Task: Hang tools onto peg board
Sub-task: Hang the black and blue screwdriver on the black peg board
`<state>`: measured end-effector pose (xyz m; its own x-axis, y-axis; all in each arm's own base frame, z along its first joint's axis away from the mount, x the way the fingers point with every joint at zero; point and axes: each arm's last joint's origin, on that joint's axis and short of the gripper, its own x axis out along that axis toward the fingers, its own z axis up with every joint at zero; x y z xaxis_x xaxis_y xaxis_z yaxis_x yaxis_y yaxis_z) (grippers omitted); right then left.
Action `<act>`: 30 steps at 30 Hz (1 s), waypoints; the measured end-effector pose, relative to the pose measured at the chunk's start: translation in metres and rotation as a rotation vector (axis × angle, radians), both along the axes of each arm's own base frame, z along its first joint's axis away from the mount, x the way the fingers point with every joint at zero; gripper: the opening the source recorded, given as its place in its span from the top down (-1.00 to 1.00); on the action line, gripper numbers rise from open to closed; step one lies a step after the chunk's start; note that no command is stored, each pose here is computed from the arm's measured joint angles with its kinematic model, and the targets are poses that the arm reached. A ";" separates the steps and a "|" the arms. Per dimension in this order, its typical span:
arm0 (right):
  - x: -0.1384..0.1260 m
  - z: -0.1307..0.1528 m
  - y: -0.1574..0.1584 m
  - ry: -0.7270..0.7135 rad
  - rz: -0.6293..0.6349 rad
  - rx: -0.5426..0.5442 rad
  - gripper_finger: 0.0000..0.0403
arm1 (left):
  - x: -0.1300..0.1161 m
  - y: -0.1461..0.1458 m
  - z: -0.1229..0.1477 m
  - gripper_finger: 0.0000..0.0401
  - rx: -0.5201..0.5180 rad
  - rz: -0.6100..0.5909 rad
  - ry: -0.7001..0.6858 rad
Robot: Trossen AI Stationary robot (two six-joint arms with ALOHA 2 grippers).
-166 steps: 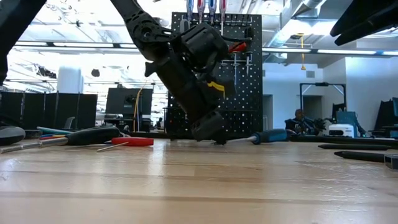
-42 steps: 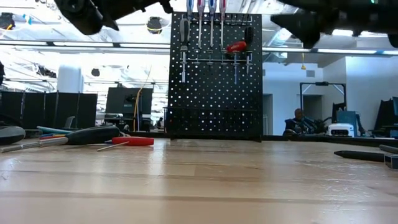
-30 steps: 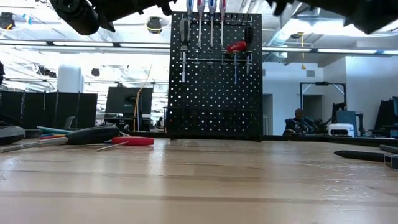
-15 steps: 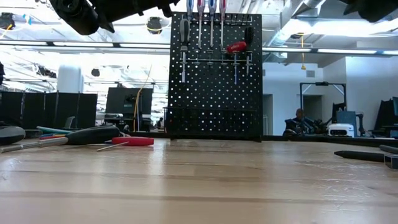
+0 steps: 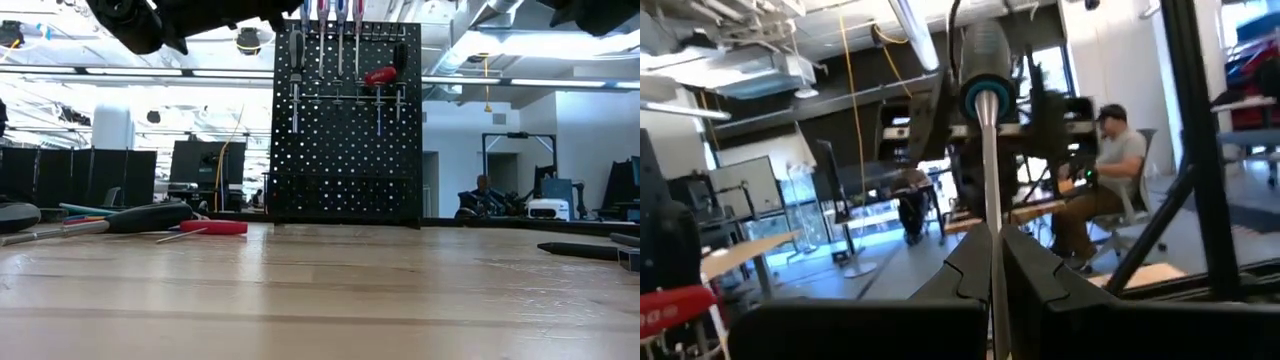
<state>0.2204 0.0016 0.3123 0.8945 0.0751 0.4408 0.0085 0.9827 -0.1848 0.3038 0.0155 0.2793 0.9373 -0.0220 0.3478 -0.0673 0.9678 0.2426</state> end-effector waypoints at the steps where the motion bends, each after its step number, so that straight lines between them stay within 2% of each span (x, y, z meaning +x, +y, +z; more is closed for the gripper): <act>1: 0.002 0.001 0.002 0.003 0.005 -0.011 -0.37 | 0.005 0.000 0.000 1.00 0.007 0.003 0.010; 6: 0.005 0.002 0.012 0.016 0.018 -0.083 -0.37 | 0.014 0.000 -0.001 1.00 0.022 0.007 0.037; 10: 0.000 0.006 0.014 0.005 0.035 -0.056 -0.29 | 0.015 0.000 -0.004 1.00 0.024 0.006 0.046; 14: -0.003 0.008 0.012 0.018 0.022 0.006 0.02 | 0.016 0.001 -0.006 1.00 0.022 0.011 0.057; 17: -0.007 0.009 0.009 0.048 -0.058 0.062 0.34 | 0.017 0.001 -0.008 1.00 0.034 0.027 0.091; 25: -0.007 0.023 0.009 0.257 -0.193 0.144 0.34 | 0.043 0.009 0.001 0.99 0.038 0.106 0.411; 30: -0.003 0.023 0.014 0.374 -0.266 0.158 0.35 | 0.052 0.010 -0.003 0.80 0.049 0.139 0.492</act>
<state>0.2177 0.0155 0.3354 0.9728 -0.2198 0.0733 0.2250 0.9717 -0.0718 0.3555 0.0256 0.2760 0.9850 0.1091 -0.1338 -0.0607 0.9444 0.3231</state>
